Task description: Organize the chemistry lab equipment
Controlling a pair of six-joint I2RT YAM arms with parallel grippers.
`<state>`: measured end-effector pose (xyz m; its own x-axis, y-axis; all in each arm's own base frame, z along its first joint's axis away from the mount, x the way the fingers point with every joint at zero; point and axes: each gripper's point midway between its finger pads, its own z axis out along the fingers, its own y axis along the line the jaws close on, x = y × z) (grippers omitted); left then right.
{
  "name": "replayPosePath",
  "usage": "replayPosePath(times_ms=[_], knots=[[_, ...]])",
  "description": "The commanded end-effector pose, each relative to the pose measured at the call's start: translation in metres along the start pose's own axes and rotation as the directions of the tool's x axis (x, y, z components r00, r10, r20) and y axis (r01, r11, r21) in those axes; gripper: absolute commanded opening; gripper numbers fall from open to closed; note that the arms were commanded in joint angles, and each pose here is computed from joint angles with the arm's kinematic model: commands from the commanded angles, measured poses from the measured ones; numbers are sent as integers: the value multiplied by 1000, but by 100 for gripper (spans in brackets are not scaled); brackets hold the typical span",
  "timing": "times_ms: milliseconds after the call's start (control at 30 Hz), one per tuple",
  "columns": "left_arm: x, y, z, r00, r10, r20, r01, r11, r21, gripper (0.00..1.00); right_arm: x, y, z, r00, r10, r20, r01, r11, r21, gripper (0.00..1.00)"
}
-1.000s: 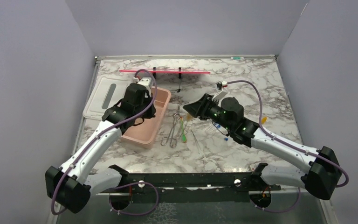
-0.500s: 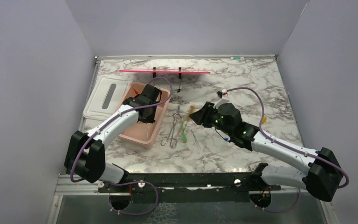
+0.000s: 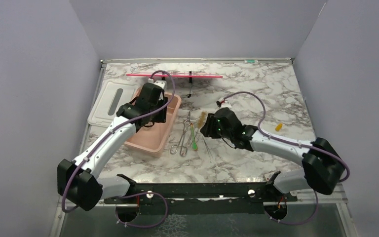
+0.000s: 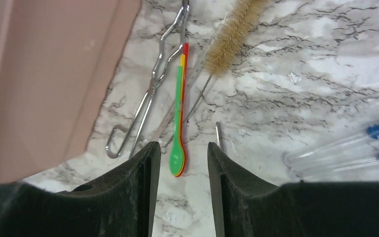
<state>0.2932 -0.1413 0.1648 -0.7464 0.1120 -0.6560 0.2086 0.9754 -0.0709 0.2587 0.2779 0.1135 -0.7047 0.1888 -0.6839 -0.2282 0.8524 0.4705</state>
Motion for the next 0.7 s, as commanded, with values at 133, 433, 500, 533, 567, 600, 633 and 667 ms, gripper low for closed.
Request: replayPosePath(times_ms=[133, 433, 500, 533, 567, 600, 633, 667], knots=[[-36, -22, -52, 969, -113, 222, 75, 982, 173, 49, 48, 2, 43, 952, -131, -278, 152, 987, 55, 45], [-31, -6, -84, 924, -173, 342, 122, 979, 164, 54, 61, 12, 73, 930, -169, -327, 214, 971, 104, 40], [-31, -3, -91, 914, -178, 366, 125, 979, 164, 54, 64, 9, 79, 922, -171, -347, 230, 964, 137, 38], [-31, -1, -93, 909, -180, 376, 127, 979, 162, 55, 67, 5, 81, 919, -168, -356, 238, 958, 162, 37], [-30, 0, -97, 904, -181, 386, 127, 979, 161, 55, 68, 1, 83, 917, -163, -363, 244, 951, 190, 36], [-30, 1, -99, 900, -184, 395, 129, 979, 160, 56, 69, -3, 84, 917, -160, -365, 250, 944, 216, 35], [-29, 3, -101, 896, -188, 402, 134, 978, 160, 57, 70, -7, 85, 916, -157, -370, 258, 936, 241, 34], [-29, 3, -104, 892, -193, 408, 136, 977, 164, 57, 70, -11, 85, 916, -154, -369, 263, 928, 264, 32]])
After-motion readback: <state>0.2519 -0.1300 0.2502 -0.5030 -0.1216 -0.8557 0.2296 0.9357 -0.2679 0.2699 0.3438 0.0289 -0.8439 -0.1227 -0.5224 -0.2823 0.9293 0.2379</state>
